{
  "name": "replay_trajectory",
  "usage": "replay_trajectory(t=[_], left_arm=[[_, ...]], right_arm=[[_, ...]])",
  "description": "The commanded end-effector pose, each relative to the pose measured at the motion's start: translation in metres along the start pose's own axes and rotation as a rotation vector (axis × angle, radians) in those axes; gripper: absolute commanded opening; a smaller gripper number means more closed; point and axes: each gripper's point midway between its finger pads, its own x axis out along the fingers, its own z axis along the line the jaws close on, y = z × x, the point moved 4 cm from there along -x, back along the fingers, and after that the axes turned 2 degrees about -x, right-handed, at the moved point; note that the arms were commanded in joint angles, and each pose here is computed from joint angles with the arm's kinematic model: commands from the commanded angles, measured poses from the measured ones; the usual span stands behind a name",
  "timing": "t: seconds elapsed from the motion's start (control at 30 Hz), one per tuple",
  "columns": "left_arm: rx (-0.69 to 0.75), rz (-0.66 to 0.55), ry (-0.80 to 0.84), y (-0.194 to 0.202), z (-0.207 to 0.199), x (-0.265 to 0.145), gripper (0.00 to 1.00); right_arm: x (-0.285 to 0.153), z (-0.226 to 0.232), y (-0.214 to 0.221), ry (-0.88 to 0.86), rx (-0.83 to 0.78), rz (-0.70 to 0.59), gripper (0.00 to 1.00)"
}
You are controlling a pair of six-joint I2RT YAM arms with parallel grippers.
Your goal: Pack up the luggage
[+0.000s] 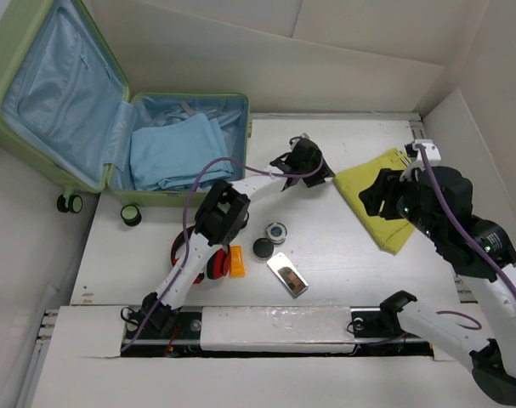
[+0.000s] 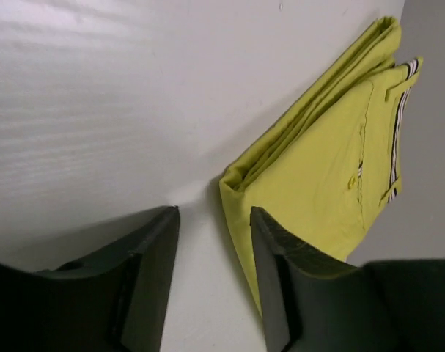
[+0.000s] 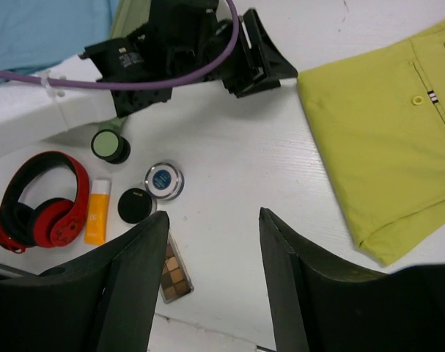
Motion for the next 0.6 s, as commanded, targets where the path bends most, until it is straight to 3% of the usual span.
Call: replay_trajectory(t=[0.0,0.07,0.43,0.57], left_arm=[[0.07,-0.033,-0.002,-0.017,-0.018,-0.029,0.43],[0.068,-0.026,-0.016,-0.013,-0.01,-0.03,0.57],[0.011,0.076,0.089,0.008,-0.024,0.009,0.57],[-0.038,0.081,0.108,0.011,-0.021,0.018,0.5]], right_arm=[[0.005,0.007,-0.008,-0.047,-0.015,-0.04,0.59],[0.005,0.009,-0.01,-0.062,-0.013,-0.046,0.59],[0.009,0.01,-0.003,-0.071,-0.037,-0.014,0.59],[0.009,0.01,-0.001,-0.077,-0.038,-0.002,0.59]])
